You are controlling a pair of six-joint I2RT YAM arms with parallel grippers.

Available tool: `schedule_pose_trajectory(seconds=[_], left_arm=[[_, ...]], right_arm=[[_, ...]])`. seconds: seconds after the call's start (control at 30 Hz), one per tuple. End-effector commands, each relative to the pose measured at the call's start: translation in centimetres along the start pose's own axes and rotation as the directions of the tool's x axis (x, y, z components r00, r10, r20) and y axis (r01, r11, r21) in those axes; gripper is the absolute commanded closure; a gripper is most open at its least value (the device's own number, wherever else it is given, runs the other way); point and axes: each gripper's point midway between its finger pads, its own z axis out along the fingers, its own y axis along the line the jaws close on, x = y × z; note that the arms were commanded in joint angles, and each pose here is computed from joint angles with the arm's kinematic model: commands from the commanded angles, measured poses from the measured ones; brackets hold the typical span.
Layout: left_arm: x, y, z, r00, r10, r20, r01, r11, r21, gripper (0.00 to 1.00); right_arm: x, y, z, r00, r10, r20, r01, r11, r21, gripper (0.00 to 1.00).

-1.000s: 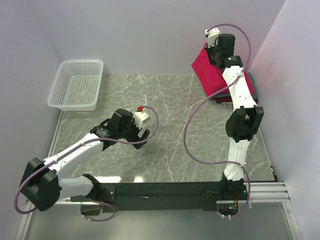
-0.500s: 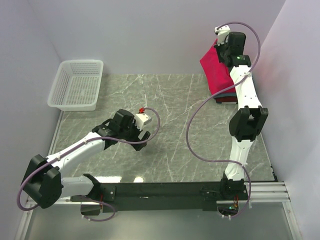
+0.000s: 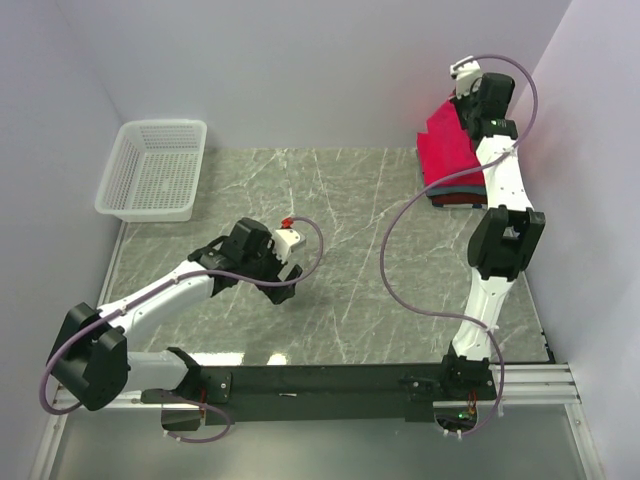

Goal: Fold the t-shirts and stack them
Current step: Neatly place the folded tshirt to the corner

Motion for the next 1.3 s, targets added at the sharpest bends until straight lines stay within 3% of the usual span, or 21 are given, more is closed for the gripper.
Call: schedule_pose_trajectory(seconds=[0.0,0.67,0.73,0.77,0.87,1.1,1.27], left_arm=[[-1.8,-0.3,-0.5,0.999,0.014,0.034,-0.015,0.999,0.028,0.01],[-1.2,-0.3,0.2,1.0,0.007,-0.012,-0.007,0.999,0.039,0.01],[-1.2,-0.2,0.2,1.0,0.005,-0.014,-0.005,0.999,0.037,0.01],[-1.0,-0.2,0.2,1.0,0.004,-0.02,-0.003,0.999,0.032,0.01],[-0.9,0.1,0.0,1.0,0.003,-0.021,-0.003,1.0,0.014,0.01],[-1.2,-0.6,-1.2,1.0,-0.027,0.016,0.027,0.999,0.048,0.01],[-2.1,0.0,-2.5,0.995,-0.079,0.065,0.077,0.996,0.034,0.01]], right_arm=[[-2.7,-1.6,0.1,0.989,-0.083,0.12,0.078,0.996,0.042,1.0],[0.5,-4.0,4.8,0.942,-0.267,0.204,0.257,0.964,0.075,1.0],[0.9,-4.9,5.3,0.939,-0.287,0.19,0.266,0.955,0.129,0.91],[1.4,-6.0,5.9,0.943,-0.287,0.166,0.255,0.948,0.191,0.68],[2.0,-7.8,6.1,0.957,-0.261,0.13,0.217,0.935,0.28,0.41],[1.7,-8.0,4.3,0.985,-0.116,0.124,0.078,0.958,0.276,0.34],[1.3,-6.4,1.4,0.994,0.016,0.109,-0.037,0.981,0.192,0.34]])
